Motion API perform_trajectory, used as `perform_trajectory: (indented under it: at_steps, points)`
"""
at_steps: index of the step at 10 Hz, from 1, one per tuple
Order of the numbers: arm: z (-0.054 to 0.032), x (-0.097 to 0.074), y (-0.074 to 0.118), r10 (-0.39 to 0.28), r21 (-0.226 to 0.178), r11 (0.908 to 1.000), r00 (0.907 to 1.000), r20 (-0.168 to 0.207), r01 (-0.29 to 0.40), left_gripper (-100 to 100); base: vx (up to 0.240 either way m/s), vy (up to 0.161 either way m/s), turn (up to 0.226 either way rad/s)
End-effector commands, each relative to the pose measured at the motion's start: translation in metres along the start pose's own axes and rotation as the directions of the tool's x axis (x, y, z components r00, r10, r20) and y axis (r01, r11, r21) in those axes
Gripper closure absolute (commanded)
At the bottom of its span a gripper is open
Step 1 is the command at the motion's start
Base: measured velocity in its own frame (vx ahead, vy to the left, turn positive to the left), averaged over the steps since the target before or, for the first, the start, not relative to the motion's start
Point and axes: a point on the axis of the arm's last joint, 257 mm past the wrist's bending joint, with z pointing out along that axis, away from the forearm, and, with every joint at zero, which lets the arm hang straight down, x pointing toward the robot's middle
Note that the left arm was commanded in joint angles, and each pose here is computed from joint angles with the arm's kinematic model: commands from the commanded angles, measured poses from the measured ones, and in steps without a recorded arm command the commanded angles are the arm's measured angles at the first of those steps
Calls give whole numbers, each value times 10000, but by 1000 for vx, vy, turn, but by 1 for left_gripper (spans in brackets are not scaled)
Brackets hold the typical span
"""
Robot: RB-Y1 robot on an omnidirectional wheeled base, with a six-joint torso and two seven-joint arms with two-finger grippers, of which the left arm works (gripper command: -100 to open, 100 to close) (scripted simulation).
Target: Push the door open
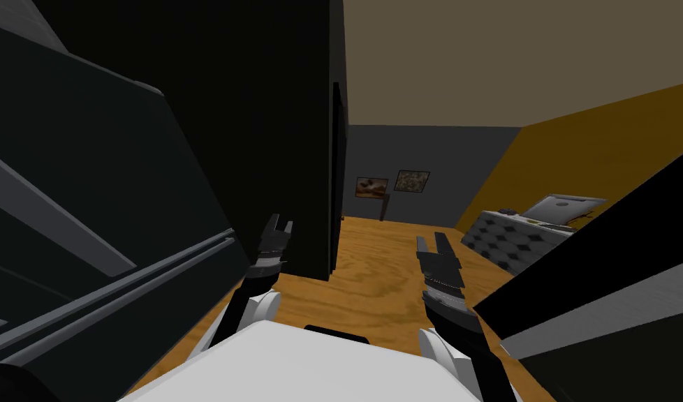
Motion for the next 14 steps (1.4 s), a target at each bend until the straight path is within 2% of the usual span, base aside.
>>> perform_trajectory:
  at_steps: [1, 3, 6, 8, 13, 14]
  points:
    - [-69, -114, 129, 262, -272, 9993, 9996, 90, -259, -100, 180, -199, 123]
    - [-96, -182, 211, 415, -430, 9982, 9990, 149, -408, -100, 121, -121, 76]
    - [-192, -422, 463, 911, -935, 9918, 9952, 363, -873, -100, 131, -123, 125]
    - [-231, -519, 553, 1096, -1122, 9882, 9929, 453, -1040, -100, 123, -154, 84]
    - [-389, -902, 854, 1779, -1803, 9704, 9806, 820, -1609, -100, 102, -123, 112]
    - [-442, -1026, 936, 1985, -2008, 9636, 9755, 944, -1767, -100, 88, -114, 137]
